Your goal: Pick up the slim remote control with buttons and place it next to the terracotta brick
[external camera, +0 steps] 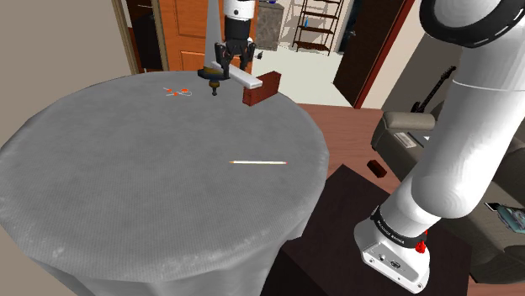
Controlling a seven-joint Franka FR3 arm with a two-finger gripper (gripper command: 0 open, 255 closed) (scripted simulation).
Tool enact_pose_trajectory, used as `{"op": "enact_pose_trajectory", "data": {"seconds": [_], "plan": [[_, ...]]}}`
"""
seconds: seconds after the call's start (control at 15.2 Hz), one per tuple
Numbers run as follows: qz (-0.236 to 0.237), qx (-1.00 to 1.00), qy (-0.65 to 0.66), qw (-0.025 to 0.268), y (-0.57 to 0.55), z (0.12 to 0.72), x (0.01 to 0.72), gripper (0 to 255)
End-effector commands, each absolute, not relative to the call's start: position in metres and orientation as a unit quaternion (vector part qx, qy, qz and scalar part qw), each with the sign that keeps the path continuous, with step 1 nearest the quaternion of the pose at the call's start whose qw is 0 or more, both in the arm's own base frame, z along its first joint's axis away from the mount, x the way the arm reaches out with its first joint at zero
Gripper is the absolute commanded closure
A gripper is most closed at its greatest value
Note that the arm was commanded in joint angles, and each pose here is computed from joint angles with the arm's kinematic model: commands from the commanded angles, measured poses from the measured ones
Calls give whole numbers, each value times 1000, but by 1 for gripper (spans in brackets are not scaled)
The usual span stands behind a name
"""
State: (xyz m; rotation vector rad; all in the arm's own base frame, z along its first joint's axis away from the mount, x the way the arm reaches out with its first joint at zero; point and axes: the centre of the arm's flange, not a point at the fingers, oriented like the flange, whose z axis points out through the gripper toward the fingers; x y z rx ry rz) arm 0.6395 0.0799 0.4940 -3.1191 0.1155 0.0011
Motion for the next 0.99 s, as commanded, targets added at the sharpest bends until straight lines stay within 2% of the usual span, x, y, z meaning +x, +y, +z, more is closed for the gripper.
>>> {"op": "enact_pose_trajectory", "data": {"seconds": [0.0,0.92], "plan": [[0,-999,37,10,76,490,652,255],[0,-999,37,10,76,416,652,255]]}}
